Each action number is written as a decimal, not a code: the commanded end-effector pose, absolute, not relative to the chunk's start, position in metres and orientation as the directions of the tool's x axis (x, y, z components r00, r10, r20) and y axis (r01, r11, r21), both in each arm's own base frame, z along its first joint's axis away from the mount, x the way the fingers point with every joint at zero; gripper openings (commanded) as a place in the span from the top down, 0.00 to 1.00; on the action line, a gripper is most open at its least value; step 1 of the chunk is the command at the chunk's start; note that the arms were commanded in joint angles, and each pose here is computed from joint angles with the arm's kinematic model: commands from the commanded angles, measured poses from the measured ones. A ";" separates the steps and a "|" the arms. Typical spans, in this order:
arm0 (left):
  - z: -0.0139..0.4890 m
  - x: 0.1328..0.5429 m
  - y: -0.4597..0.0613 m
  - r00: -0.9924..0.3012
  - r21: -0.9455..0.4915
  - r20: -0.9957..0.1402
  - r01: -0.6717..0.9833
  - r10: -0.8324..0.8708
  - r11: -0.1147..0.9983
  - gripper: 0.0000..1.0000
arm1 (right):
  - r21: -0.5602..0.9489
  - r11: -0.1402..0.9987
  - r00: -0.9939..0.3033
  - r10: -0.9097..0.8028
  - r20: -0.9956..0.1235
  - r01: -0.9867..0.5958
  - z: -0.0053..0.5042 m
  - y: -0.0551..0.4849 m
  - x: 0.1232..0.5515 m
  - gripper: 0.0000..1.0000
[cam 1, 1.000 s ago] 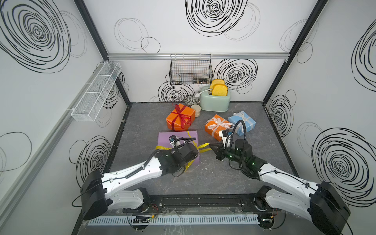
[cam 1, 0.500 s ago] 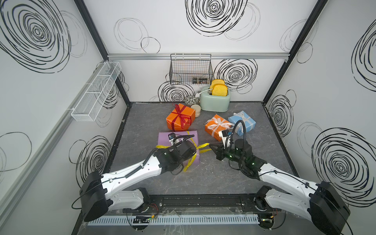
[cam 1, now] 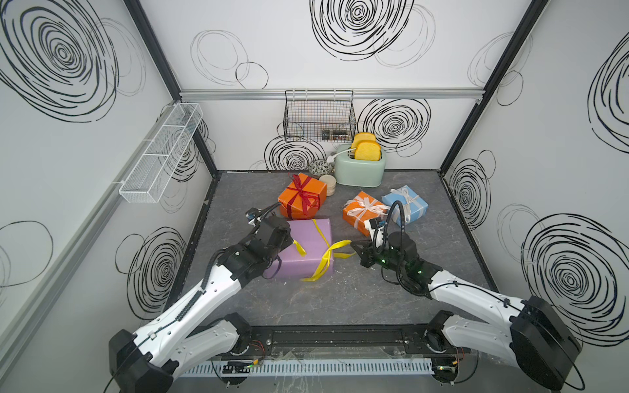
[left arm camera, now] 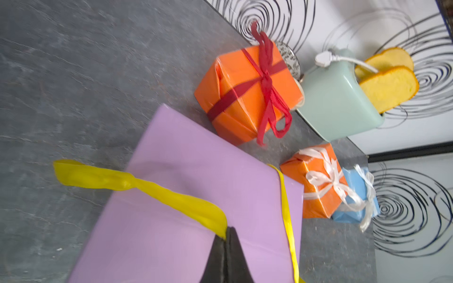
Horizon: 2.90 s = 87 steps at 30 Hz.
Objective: Untie the ribbon bows on the gift boxes
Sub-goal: Untie the ribbon from the gift box.
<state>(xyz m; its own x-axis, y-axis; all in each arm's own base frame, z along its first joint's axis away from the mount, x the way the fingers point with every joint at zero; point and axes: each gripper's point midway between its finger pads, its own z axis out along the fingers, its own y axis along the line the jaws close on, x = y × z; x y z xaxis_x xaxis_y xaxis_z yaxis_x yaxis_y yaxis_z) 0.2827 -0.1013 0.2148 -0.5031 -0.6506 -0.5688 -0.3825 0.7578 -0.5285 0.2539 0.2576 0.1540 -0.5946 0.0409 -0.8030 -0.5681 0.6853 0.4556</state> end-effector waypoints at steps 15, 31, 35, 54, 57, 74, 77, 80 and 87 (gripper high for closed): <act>0.218 0.295 -0.014 -0.403 -0.560 -0.609 -0.392 -0.683 0.730 0.03 | 0.471 0.725 -0.627 0.069 -0.776 -0.502 0.149 0.251 0.270 0.96; 0.248 0.268 -0.256 -0.674 -0.352 -0.732 0.253 -0.096 0.901 0.00 | 0.483 0.681 -0.609 0.069 -0.790 -0.550 0.157 0.256 0.263 0.96; 0.223 0.271 -0.286 -0.727 -0.257 -0.686 0.265 0.018 0.929 0.05 | 0.491 0.654 -0.597 0.073 -0.799 -0.576 0.163 0.259 0.258 0.96; 0.170 0.295 -0.279 -0.794 -0.238 -0.608 0.150 -0.026 0.960 0.25 | 0.497 0.635 -0.560 0.120 -0.820 -0.591 0.178 0.252 0.252 1.00; 0.162 0.295 -0.275 -0.797 -0.211 -0.604 0.149 -0.010 0.966 0.28 | 0.495 0.630 -0.552 0.124 -0.824 -0.598 0.181 0.251 0.250 1.00; 0.145 0.307 -0.264 -0.776 -0.030 -0.622 0.153 0.101 0.988 0.48 | 0.497 0.580 -0.531 0.126 -0.838 -0.646 0.190 0.256 0.241 1.00; 0.143 0.310 -0.265 -0.779 -0.029 -0.619 0.151 0.101 0.988 0.59 | 0.495 0.582 -0.530 0.125 -0.839 -0.645 0.190 0.255 0.242 1.00; 0.145 0.314 -0.265 -0.776 -0.039 -0.625 0.142 0.087 0.989 0.71 | 0.495 0.583 -0.531 0.124 -0.838 -0.644 0.190 0.255 0.242 1.00; 0.162 0.320 -0.264 -0.754 -0.074 -0.656 0.119 0.041 0.990 0.89 | 0.493 0.585 -0.531 0.122 -0.838 -0.644 0.189 0.256 0.242 1.00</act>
<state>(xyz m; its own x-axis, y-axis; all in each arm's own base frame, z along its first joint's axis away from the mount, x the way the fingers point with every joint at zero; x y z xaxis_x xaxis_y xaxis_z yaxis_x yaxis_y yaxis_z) 0.3122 -0.2643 0.1476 -0.7729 0.0759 -0.6300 0.1426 0.9882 -0.0559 0.2428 0.2557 0.1821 -0.5534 0.1076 -0.8260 -0.6275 0.5983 0.4983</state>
